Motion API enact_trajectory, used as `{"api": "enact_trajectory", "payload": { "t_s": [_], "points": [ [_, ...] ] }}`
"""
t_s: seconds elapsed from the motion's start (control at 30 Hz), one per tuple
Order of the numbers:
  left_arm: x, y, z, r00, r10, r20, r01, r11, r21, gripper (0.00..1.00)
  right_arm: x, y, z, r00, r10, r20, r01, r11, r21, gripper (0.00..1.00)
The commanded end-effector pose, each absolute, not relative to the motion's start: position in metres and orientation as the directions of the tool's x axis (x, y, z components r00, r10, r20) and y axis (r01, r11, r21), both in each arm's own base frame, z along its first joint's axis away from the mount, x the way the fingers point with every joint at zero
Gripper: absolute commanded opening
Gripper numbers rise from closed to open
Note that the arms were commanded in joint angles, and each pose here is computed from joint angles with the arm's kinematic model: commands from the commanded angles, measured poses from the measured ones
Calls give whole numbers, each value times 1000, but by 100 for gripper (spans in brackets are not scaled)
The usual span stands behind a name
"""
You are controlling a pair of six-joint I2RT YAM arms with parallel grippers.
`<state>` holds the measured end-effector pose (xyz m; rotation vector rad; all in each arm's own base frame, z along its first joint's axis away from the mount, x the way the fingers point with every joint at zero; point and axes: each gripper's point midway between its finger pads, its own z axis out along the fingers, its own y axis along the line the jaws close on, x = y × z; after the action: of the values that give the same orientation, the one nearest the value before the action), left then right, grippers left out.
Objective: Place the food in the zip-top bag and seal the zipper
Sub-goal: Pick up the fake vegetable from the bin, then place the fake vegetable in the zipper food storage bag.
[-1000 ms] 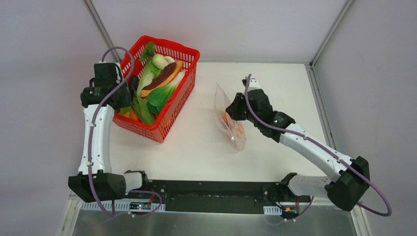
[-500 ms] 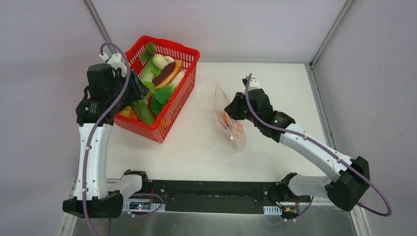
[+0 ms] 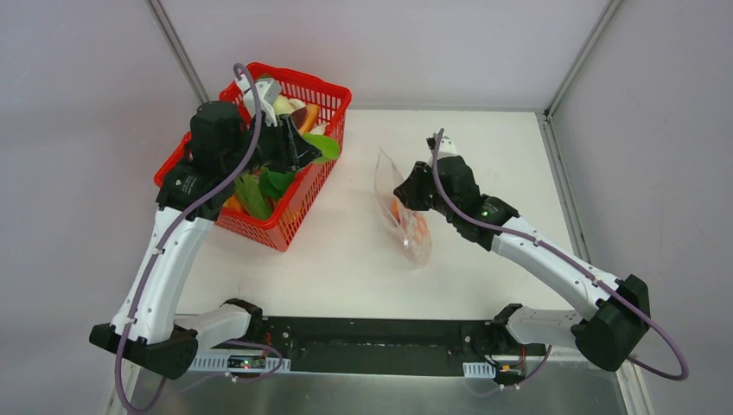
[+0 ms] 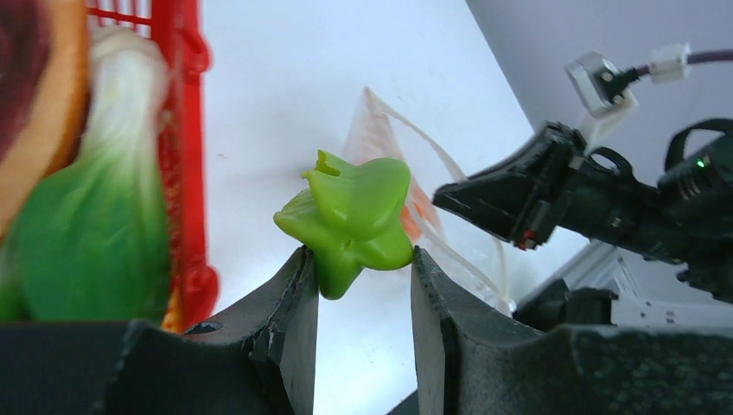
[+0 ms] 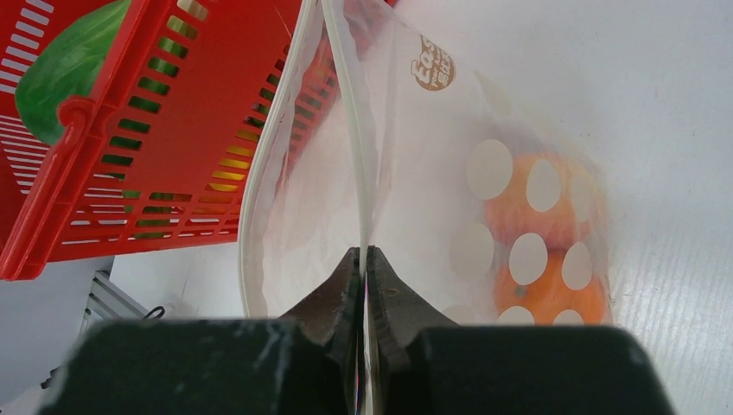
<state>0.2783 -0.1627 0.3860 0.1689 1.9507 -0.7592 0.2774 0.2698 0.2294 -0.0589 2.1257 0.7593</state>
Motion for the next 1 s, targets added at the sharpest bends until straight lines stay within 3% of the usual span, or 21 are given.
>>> {"api": "enact_trajectory", "payload": {
  "t_s": [0.0,0.37,0.7,0.97],
  "points": [
    [269,-207,410,-478,-181,-860,577,673,-462,1,280,269,253,-582,294,-758,-313,779,543,7],
    [260,-298,382,-536,-3,-844,706,547,-450,2,283,261,268,-537,325,-778,-309,782,541,5],
    [277,-297,327,-604,133,-785,629,685,-367,2,285,246,274,-491,334,-804,-271,819,506,0],
    [280,-279,317,-605,214,-767,606,748,-269,7,285,242,279,-461,350,-816,-266,822,503,0]
  ]
}}
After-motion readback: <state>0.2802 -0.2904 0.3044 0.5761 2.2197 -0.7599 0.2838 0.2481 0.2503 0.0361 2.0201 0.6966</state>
